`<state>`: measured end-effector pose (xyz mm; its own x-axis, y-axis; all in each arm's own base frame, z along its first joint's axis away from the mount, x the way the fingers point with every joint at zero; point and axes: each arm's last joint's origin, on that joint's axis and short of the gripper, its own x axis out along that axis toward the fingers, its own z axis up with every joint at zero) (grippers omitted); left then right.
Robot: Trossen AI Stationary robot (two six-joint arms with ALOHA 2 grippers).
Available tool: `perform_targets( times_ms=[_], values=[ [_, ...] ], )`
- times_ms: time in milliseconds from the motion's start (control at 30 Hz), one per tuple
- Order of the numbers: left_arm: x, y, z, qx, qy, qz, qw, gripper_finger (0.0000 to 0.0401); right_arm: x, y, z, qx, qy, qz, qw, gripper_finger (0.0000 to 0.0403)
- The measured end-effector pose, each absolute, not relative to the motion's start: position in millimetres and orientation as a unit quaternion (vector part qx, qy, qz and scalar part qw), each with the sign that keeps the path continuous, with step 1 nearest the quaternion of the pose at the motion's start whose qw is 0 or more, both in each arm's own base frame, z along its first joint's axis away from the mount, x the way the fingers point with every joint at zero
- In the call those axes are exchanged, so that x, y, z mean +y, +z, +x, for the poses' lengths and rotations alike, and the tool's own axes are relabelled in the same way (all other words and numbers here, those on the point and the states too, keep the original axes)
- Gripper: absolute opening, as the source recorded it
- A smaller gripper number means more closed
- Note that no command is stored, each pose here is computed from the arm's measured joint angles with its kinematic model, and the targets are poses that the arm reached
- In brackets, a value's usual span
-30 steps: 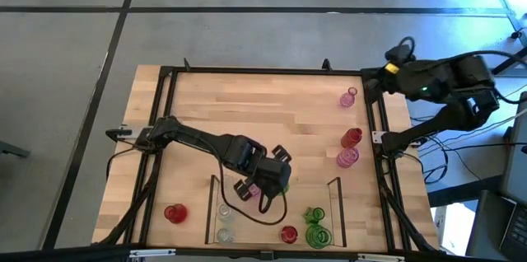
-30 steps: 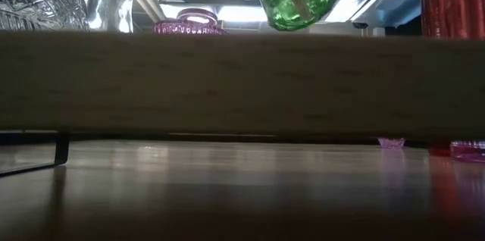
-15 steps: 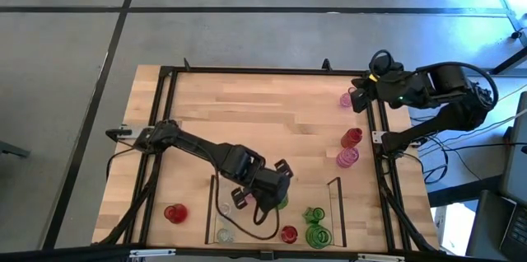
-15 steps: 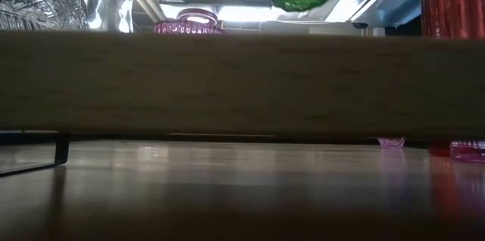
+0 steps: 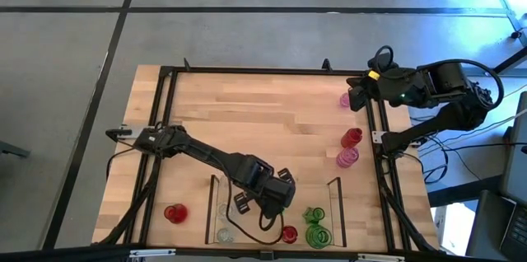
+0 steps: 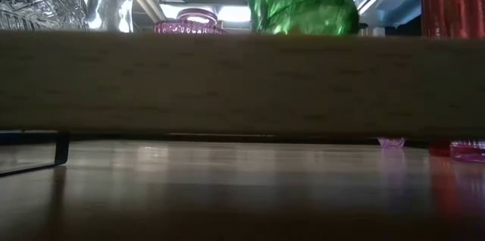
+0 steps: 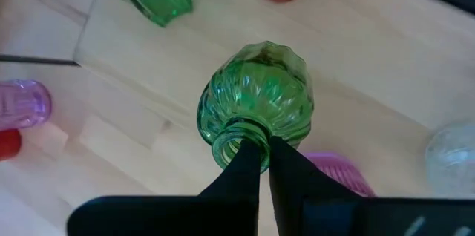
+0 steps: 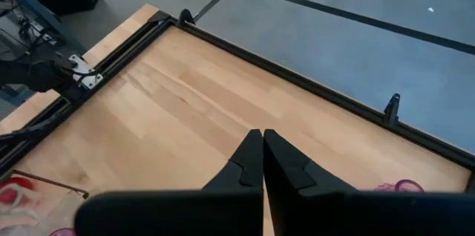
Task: Sort vases onto shelf
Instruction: Put the green vase aligned with the other green vases on the shelf
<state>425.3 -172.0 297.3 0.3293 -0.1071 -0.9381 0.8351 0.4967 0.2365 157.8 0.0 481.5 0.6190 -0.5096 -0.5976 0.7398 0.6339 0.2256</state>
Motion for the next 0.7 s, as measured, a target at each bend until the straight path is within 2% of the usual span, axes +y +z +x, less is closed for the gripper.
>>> perform_targets(
  times_ms=[700],
  values=[
    [-175.6,289.4,431.9,0.485,-0.301,0.355,0.741,0.0010,0.8,481.2,158.0,0.254,-0.349,0.237,0.870,0.0000]
  ],
)
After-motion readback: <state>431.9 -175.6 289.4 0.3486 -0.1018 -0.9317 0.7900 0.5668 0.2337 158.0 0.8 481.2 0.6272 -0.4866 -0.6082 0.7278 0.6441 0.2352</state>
